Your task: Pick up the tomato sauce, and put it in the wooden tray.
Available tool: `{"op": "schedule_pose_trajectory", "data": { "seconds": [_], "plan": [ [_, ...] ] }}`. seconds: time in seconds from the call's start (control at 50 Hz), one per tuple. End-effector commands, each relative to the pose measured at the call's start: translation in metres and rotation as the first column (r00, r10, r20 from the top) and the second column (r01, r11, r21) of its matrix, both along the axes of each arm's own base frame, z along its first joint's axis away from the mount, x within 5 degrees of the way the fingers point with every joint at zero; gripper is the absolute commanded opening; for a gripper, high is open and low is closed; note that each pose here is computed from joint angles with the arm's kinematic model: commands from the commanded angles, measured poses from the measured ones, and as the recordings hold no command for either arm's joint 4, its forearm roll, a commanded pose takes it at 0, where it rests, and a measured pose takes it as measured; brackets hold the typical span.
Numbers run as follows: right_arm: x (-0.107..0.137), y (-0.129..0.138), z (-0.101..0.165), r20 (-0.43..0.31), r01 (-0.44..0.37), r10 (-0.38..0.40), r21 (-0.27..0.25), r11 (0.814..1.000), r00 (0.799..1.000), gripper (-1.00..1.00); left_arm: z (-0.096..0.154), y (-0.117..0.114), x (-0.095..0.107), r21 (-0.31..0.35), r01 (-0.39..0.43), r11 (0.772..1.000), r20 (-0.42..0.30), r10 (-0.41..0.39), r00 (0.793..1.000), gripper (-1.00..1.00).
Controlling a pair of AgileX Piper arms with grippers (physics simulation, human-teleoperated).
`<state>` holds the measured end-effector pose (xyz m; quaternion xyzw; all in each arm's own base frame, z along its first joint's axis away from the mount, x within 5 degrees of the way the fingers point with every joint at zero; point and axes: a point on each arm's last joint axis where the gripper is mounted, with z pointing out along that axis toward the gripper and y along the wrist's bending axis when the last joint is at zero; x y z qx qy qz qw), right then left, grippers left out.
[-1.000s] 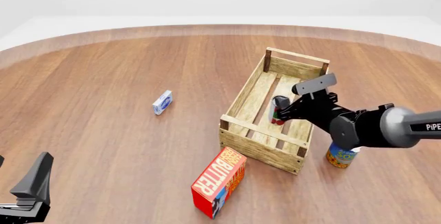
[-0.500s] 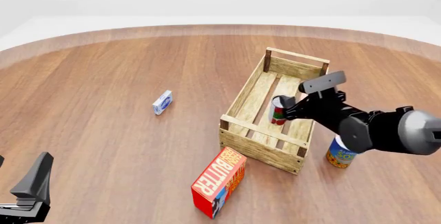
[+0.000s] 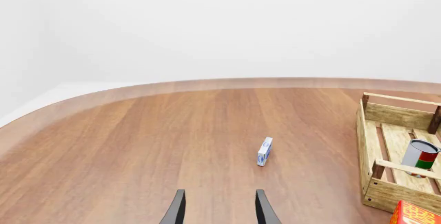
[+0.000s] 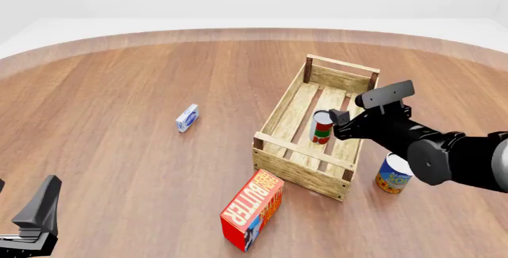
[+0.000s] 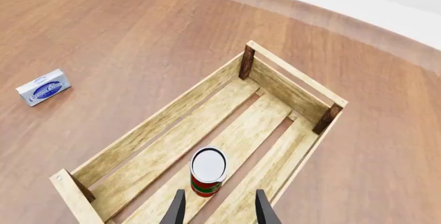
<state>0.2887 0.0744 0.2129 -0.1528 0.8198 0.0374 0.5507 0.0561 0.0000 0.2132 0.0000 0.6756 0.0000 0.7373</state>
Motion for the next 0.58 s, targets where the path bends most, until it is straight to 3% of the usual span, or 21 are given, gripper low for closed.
{"op": "schedule_pose_trajectory", "data": {
  "seconds": [0.02,0.58],
  "plan": [
    [-0.012,-0.001,0.009,0.004,-0.005,0.005,0.005,1.000,1.000,1.00,0.000,0.000,0.000,0.000,0.000,1.000,0.000,0.000,1.000,1.00],
    [-0.042,-0.010,0.026,0.017,-0.003,0.002,0.007,1.000,1.000,1.00,0.000,0.000,0.000,0.000,0.000,1.000,0.000,0.000,1.000,1.00]
  ]
}}
